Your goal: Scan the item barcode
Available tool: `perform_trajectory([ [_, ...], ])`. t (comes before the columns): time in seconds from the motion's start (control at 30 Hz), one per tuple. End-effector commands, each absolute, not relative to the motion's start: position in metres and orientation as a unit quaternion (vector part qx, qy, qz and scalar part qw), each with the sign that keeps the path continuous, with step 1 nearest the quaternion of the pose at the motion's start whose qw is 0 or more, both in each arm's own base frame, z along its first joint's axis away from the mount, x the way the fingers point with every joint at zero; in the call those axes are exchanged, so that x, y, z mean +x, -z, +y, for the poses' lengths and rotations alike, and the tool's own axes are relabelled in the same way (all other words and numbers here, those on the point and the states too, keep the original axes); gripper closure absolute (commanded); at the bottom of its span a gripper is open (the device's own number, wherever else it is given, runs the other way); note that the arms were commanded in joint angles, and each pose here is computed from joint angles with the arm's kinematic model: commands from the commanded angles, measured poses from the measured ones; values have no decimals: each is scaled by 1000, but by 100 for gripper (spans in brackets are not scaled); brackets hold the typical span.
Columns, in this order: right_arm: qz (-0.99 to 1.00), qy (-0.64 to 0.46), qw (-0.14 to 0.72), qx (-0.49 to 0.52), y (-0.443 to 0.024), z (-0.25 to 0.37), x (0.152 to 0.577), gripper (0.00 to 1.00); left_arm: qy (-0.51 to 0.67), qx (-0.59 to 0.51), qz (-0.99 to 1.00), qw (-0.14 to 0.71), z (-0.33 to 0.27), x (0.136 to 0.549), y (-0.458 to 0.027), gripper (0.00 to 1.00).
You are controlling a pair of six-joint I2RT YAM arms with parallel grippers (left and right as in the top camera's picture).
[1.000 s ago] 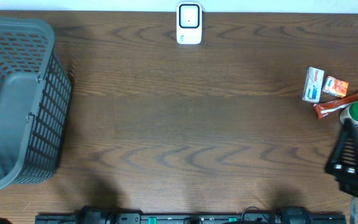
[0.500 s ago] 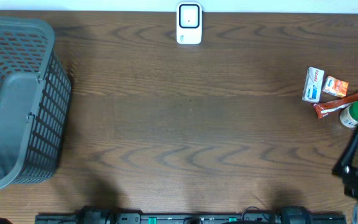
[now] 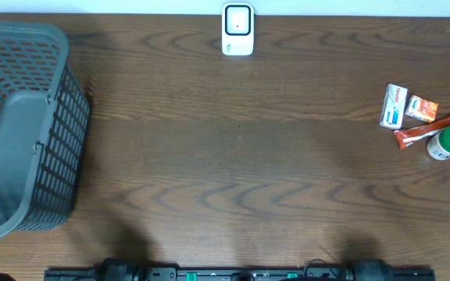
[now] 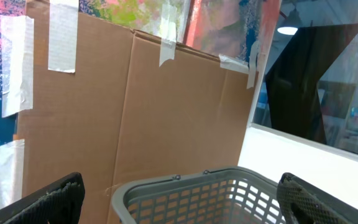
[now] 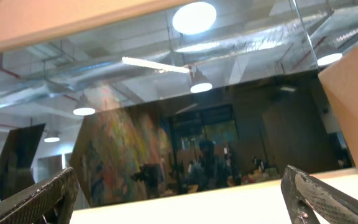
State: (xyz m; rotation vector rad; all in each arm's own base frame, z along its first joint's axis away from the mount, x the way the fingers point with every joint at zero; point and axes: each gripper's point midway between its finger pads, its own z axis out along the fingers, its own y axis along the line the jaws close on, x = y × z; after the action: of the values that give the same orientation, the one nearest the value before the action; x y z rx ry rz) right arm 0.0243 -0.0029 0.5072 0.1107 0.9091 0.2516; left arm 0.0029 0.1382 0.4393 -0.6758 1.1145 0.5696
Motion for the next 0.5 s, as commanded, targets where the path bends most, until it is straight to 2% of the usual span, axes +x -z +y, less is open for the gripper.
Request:
perform_trajectory([
  [0.0, 444, -128, 885, 57, -502, -3, 32, 1, -260, -313, 508, 759, 138, 2, -440, 2],
  [0.2, 428, -132, 892, 57, -495, -2, 61, 1, -260, -313, 509, 758, 138, 2, -439, 2],
  [0.47, 493, -134, 856, 82, -419, -2, 145, 1, -261, -312, 511, 757, 138, 2, -439, 2],
])
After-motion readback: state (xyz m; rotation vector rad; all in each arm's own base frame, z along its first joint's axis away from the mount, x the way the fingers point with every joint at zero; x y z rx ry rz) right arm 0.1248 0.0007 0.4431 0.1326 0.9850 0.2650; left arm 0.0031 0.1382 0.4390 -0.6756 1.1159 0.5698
